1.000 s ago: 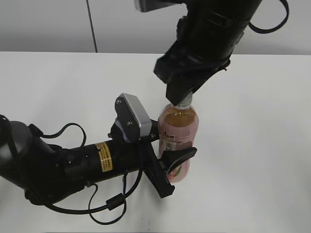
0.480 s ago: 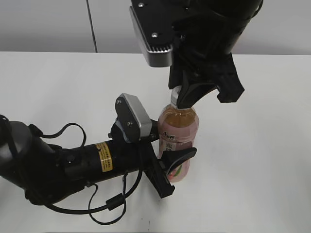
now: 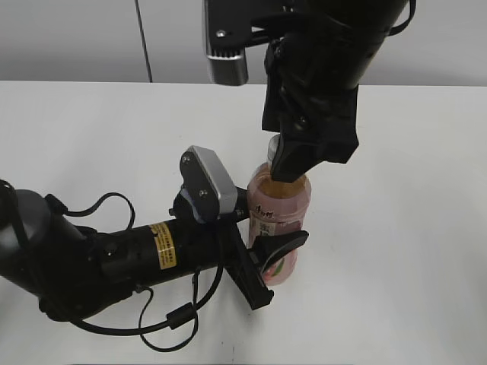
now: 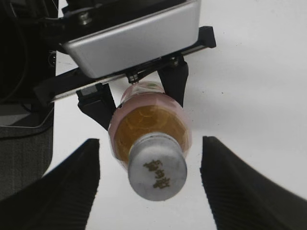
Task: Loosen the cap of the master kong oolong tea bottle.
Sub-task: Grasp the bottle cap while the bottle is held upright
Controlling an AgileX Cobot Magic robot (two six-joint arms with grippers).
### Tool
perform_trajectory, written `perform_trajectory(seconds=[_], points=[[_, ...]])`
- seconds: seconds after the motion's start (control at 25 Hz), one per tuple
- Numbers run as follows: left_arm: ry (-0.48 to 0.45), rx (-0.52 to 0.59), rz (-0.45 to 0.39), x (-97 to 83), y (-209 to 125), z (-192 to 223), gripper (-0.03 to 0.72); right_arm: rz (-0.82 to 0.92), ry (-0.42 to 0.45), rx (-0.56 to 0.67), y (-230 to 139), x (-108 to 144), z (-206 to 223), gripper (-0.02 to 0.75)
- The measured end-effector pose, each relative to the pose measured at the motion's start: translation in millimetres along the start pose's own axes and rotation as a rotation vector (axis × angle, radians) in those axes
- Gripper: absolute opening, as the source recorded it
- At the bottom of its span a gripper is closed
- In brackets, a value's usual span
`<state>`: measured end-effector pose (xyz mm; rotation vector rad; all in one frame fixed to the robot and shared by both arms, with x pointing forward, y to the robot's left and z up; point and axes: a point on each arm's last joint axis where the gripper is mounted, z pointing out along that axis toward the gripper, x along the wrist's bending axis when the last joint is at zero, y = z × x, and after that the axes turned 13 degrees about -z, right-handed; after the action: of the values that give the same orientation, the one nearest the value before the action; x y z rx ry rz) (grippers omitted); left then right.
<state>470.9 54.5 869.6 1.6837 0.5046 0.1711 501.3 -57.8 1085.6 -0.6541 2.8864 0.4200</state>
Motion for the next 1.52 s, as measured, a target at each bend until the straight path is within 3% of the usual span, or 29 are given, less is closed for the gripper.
perform_trajectory(seconds=[0.16, 0.48, 0.6, 0.8, 1.28, 1.4, 1.52], points=[[0.0, 0.0, 0.0, 0.0, 0.0, 0.0, 0.382, 0.178, -0.001, -0.002, 0.2, 0.2, -0.5, 0.551], [0.0, 0.0, 0.0, 0.0, 0.0, 0.0, 0.382, 1.056, -0.104, -0.053, 4.9, -10.9, -28.7, 0.562], [0.0, 0.0, 0.0, 0.0, 0.0, 0.0, 0.382, 1.236, -0.122, -0.045, 2.6, -11.4, -28.8, 0.562], [0.001, 0.0, 0.0, 0.1, 0.0, 0.0, 0.382, 1.349, -0.092, -0.028, 0.7, -7.3, -20.2, 0.563], [0.001, 0.0, 0.0, 0.1, 0.0, 0.0, 0.382, 1.375, -0.043, 0.04, -5.8, 3.0, -0.8, 0.553], [0.001, 0.0, 0.0, 0.1, 0.0, 0.0, 0.382, 1.376, -0.04, 0.043, -5.9, 2.6, 0.8, 0.461], [0.001, 0.0, 0.0, 0.1, 0.0, 0.0, 0.382, 1.366, -0.03, 0.035, -4.8, 2.7, 0.9, 0.269]])
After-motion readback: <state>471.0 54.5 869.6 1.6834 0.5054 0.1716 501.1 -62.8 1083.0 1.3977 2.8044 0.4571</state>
